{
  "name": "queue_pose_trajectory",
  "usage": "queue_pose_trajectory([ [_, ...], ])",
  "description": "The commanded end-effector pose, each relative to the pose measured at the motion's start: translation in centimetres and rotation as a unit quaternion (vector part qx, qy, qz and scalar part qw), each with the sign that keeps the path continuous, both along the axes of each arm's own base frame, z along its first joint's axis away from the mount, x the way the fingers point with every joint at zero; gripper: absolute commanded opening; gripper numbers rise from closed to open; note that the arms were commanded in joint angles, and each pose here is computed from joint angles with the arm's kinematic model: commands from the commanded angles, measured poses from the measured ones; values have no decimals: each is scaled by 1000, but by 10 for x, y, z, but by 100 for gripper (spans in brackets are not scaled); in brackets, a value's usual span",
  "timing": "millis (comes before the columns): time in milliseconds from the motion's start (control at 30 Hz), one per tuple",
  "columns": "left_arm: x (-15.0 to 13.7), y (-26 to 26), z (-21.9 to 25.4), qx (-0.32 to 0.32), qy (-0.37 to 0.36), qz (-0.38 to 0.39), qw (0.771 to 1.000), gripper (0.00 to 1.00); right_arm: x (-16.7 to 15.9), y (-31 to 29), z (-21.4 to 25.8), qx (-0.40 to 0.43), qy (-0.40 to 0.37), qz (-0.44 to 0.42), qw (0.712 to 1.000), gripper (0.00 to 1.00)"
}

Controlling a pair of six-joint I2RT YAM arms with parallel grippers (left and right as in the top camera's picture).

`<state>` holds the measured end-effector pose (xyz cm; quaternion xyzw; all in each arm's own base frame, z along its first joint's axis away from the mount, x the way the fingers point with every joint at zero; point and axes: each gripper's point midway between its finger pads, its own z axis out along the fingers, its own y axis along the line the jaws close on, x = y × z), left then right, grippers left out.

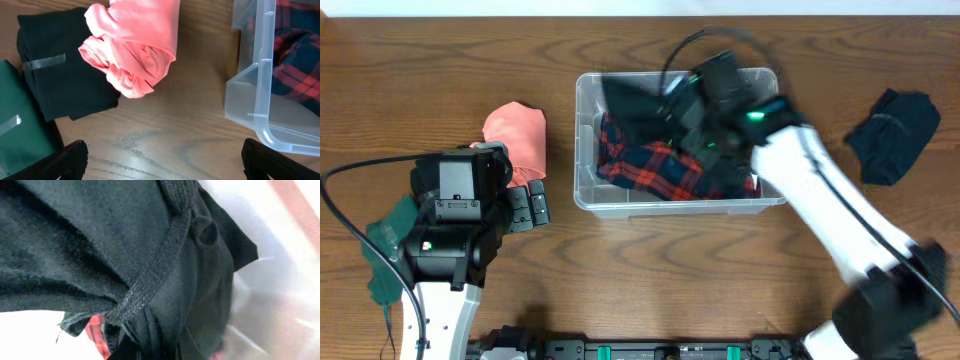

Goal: Pack container
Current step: 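Grasp the black garment on the right and drop it into the bin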

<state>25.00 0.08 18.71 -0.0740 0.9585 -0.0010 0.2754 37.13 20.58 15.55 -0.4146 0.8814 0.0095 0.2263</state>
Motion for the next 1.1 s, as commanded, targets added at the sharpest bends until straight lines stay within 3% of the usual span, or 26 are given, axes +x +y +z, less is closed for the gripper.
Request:
queue_pose_trajectory([
  [0, 3, -1, 8, -1, -10, -1, 1000, 98, 2, 9, -42, -29, 28, 17, 999, 11],
  [100, 3, -1, 8, -1, -10, -1, 1000, 98, 0, 13, -61, -30, 52, -5, 998, 34],
  [133, 3, -1, 8, -1, -10, -1, 1000, 98, 0, 12, -60, -30, 51, -9, 998, 55],
  [167, 3, -1, 8, -1, -10, -1, 1000, 98, 1, 11, -53, -29, 44, -16, 998, 69],
  [233, 3, -1, 8, -1, -10, -1, 1000, 98, 7, 6, -26, -26, 11, -34, 999, 75],
  [267, 3, -1, 8, -1, -10, -1, 1000, 98, 10, 4, -9, -21, -10, -39, 999, 83],
  [300, 3, -1, 8, -1, -10, -1, 1000, 98, 14, 0, 14, -15, -40, -47, 998, 99],
  [500, 3, -1, 8, -1, -10, -1, 1000, 98, 33, -61, 146, 28, -227, -145, 963, 99],
  [600, 3, -1, 8, -1, -10, -1, 1000, 98, 39, -125, 171, 65, -252, -288, 922, 99],
  [733, 3, -1, 8, -1, -10, -1, 1000, 98, 32, -231, 138, 117, -186, -526, 822, 99],
  [833, 3, -1, 8, -1, -10, -1, 1000, 98, 20, -286, 96, 141, -119, -625, 759, 99],
  [967, 3, -1, 8, -1, -10, -1, 1000, 98, 20, -343, 40, 175, -57, -674, 716, 99],
  [1067, 3, -1, 8, -1, -10, -1, 1000, 98, 22, -377, 4, 183, -42, -684, 705, 99],
])
